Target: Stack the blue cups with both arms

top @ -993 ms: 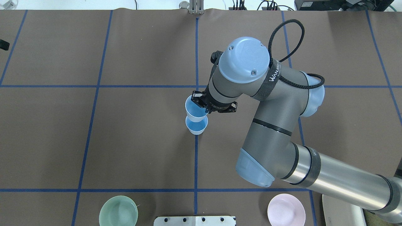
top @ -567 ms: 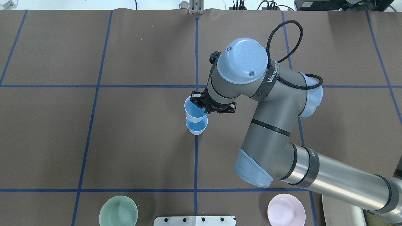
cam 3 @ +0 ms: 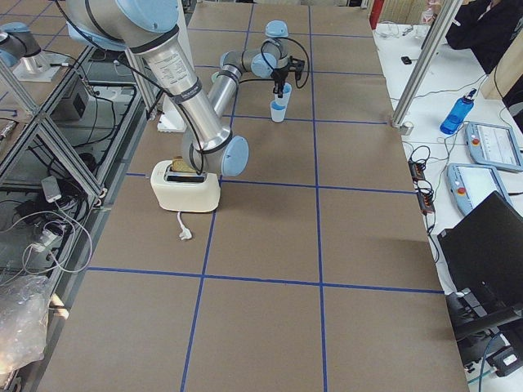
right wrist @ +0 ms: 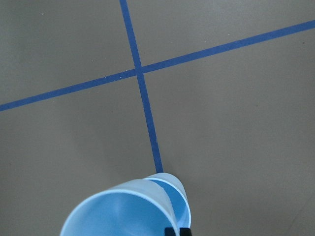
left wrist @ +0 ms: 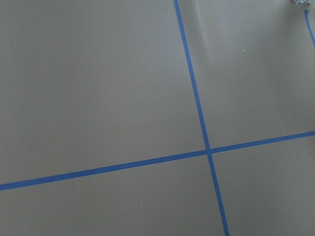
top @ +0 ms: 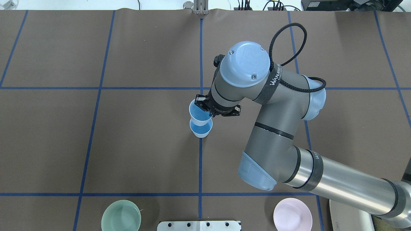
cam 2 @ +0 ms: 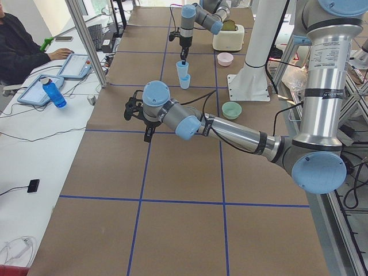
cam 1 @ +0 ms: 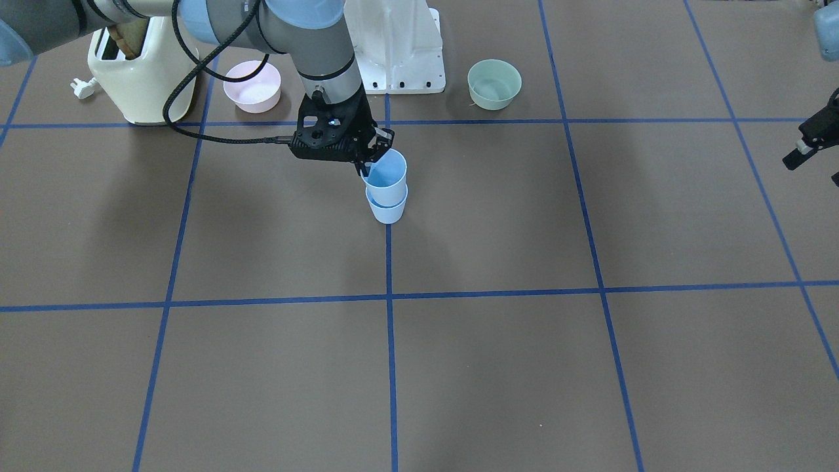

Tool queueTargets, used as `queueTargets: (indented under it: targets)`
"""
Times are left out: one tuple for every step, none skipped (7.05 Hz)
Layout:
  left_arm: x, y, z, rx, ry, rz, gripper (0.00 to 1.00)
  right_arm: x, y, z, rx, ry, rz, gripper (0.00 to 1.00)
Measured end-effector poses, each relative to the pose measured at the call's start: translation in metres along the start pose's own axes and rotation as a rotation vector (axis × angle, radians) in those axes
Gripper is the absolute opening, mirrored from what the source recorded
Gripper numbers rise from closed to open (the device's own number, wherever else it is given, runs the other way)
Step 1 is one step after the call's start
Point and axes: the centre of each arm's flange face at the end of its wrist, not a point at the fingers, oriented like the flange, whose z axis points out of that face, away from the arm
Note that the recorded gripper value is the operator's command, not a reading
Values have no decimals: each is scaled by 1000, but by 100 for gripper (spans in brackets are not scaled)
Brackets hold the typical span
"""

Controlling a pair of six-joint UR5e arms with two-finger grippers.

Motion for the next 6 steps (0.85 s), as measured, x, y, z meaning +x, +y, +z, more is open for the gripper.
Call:
queueTargets:
  targets:
    - [-1,1,0,1,0,1,97,0,1,2,-1,3,-1,0]
    - [-1,1,0,2,-1,1,97,-1,5,5,1,5,-5,0]
    - [-1,1,1,1,-2,0,97,-2,9,8,3,8,-10,0]
    - [-1,1,1,0,-1,0,97,-2,12,10,4,10,-13,0]
    - [-1,1,1,0,-1,0,97,-2,13,11,4,12,-14,0]
    - [-2,1,1,0,-1,0,97,-1,13,12,4,13,-15,0]
